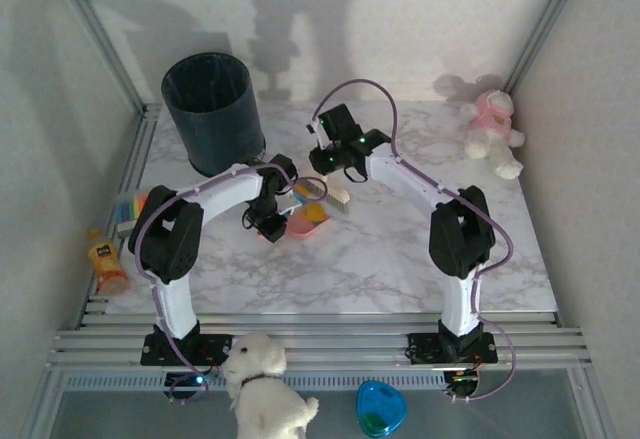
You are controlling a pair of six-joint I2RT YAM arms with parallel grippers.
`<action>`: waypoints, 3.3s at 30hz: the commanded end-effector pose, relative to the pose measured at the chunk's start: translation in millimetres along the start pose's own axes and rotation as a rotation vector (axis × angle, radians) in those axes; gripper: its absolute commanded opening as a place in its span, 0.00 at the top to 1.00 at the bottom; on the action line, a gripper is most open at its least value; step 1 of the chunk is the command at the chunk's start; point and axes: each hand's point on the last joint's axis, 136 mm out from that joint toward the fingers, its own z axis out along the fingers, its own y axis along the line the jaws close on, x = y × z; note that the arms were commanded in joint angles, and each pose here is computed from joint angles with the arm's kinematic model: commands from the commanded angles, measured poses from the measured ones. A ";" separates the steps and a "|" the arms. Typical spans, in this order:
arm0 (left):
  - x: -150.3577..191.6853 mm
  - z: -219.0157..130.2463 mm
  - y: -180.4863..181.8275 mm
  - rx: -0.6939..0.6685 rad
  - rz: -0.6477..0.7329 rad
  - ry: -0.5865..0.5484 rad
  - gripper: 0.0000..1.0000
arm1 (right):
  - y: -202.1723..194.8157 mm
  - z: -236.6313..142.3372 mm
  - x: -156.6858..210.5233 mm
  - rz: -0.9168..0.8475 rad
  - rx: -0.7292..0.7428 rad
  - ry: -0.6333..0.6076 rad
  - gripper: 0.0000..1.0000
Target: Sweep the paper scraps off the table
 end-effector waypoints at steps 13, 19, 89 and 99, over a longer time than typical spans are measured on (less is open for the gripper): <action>11.1 -8.3 -52.0 0.031 0.157 0.016 1.00 | -25.7 -62.5 56.9 0.067 0.133 0.030 1.00; 13.5 -10.0 -51.9 0.025 0.159 0.013 1.00 | -24.4 -74.0 59.3 0.079 0.125 0.010 1.00; 13.5 -5.3 -47.5 0.026 0.140 0.027 1.00 | 27.1 -57.0 59.9 0.176 -0.078 -0.176 1.00; 13.6 -5.6 -47.0 0.024 0.139 0.026 1.00 | 19.3 -78.9 48.0 0.189 -0.041 -0.222 1.00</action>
